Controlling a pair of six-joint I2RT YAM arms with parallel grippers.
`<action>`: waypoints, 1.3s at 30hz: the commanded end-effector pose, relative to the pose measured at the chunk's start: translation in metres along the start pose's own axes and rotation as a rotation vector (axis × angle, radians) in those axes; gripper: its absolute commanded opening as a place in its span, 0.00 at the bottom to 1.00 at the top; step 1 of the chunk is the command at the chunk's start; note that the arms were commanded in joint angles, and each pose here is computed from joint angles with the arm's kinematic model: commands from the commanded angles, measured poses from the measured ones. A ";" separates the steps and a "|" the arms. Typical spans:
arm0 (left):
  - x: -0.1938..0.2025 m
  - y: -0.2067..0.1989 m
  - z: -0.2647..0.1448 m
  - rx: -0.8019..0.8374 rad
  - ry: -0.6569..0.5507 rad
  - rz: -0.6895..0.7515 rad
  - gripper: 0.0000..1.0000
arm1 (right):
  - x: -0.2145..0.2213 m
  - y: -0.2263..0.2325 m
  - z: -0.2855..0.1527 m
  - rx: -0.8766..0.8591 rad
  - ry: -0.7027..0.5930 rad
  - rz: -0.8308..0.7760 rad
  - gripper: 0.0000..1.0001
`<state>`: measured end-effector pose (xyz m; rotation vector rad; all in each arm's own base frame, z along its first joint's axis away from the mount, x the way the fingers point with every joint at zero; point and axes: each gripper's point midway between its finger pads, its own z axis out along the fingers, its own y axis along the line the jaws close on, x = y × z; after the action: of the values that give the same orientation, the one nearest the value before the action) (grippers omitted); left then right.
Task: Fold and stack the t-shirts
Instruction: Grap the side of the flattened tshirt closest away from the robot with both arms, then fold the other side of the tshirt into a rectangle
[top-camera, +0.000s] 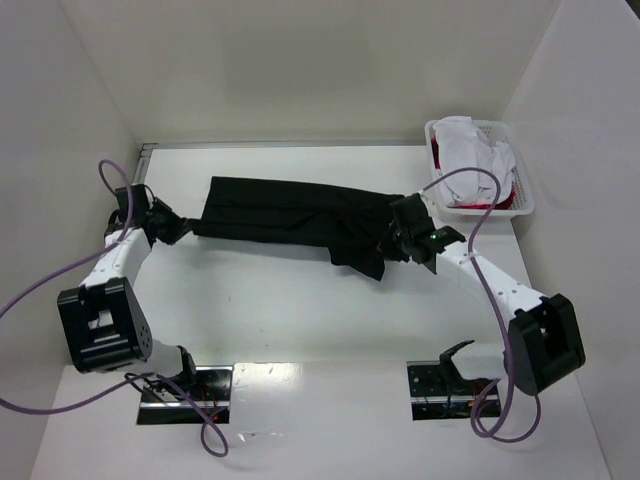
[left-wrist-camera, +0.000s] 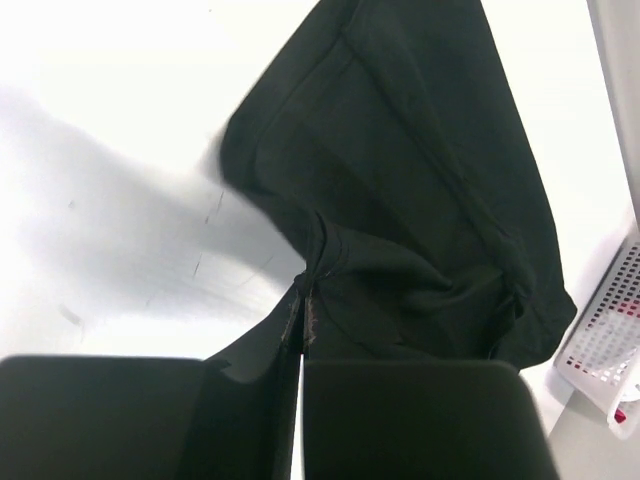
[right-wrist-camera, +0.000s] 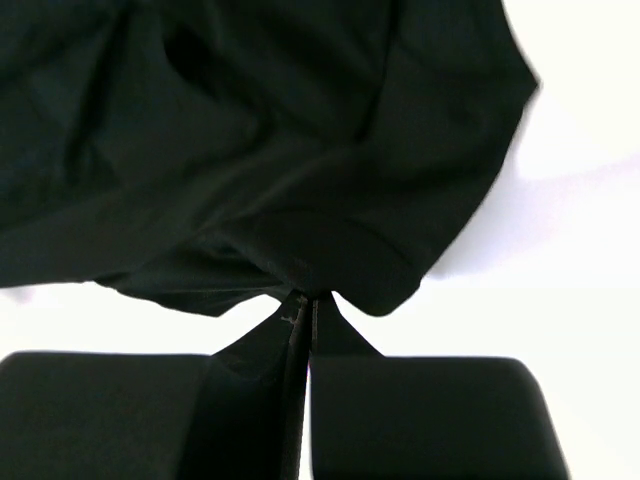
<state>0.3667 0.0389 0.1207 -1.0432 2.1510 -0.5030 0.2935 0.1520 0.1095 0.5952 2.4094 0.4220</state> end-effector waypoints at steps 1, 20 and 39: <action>-0.017 -0.013 0.013 0.044 -0.004 0.038 0.00 | -0.040 0.027 0.002 -0.053 -0.080 -0.020 0.00; -0.045 -0.026 0.122 0.048 0.092 0.110 0.00 | -0.076 0.014 0.081 0.063 -0.031 0.049 0.03; -0.060 -0.038 0.136 0.065 0.085 0.187 0.66 | -0.090 0.003 0.099 0.053 -0.027 0.035 0.82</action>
<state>0.4965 0.0508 0.0370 -0.8851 2.3406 -0.5527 0.3903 0.1229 0.0383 0.7249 2.5257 0.3137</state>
